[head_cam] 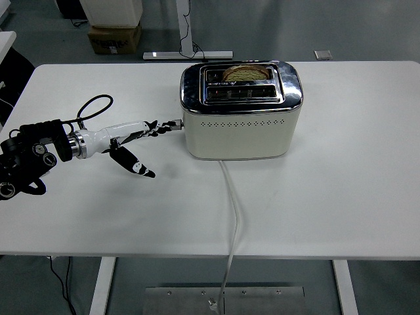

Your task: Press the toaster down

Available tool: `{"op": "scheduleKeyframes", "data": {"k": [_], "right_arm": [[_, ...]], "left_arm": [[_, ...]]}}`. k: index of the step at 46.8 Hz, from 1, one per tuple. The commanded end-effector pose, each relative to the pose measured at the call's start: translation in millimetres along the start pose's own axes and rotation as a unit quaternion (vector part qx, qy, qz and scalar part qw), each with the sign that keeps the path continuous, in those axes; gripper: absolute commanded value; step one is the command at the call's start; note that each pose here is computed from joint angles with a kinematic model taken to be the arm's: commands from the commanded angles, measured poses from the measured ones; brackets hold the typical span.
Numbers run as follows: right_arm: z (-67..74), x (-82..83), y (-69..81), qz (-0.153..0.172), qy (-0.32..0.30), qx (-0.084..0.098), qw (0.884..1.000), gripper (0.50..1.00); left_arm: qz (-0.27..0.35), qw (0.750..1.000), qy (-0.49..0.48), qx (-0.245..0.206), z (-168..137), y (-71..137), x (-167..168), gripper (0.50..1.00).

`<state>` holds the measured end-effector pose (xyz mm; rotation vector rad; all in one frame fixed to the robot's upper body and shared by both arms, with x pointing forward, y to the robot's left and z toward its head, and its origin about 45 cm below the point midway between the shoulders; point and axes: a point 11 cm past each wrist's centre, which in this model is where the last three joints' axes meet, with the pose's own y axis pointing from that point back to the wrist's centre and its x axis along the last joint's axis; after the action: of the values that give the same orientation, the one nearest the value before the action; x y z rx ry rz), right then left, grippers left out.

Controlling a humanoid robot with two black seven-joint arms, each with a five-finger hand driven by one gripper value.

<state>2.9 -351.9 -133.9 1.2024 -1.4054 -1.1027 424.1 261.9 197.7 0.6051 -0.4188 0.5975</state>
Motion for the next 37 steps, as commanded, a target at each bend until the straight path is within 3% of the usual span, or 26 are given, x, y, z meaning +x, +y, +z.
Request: {"op": "scheduleKeyframes", "data": {"k": [1, 37], "right_arm": [[0.0, 0.0, 0.0, 0.000, 0.000, 0.000, 1.000, 1.000], [-0.1, 0.0, 0.0, 0.000, -0.001, 0.000, 1.000, 0.998]], "left_arm": [[-0.001, 1.000, 0.000, 0.000, -0.1, -0.1, -0.4, 1.000], [-0.003, 1.000, 0.011, 0.007, -8.2, -2.4, -8.6, 1.000]]}}
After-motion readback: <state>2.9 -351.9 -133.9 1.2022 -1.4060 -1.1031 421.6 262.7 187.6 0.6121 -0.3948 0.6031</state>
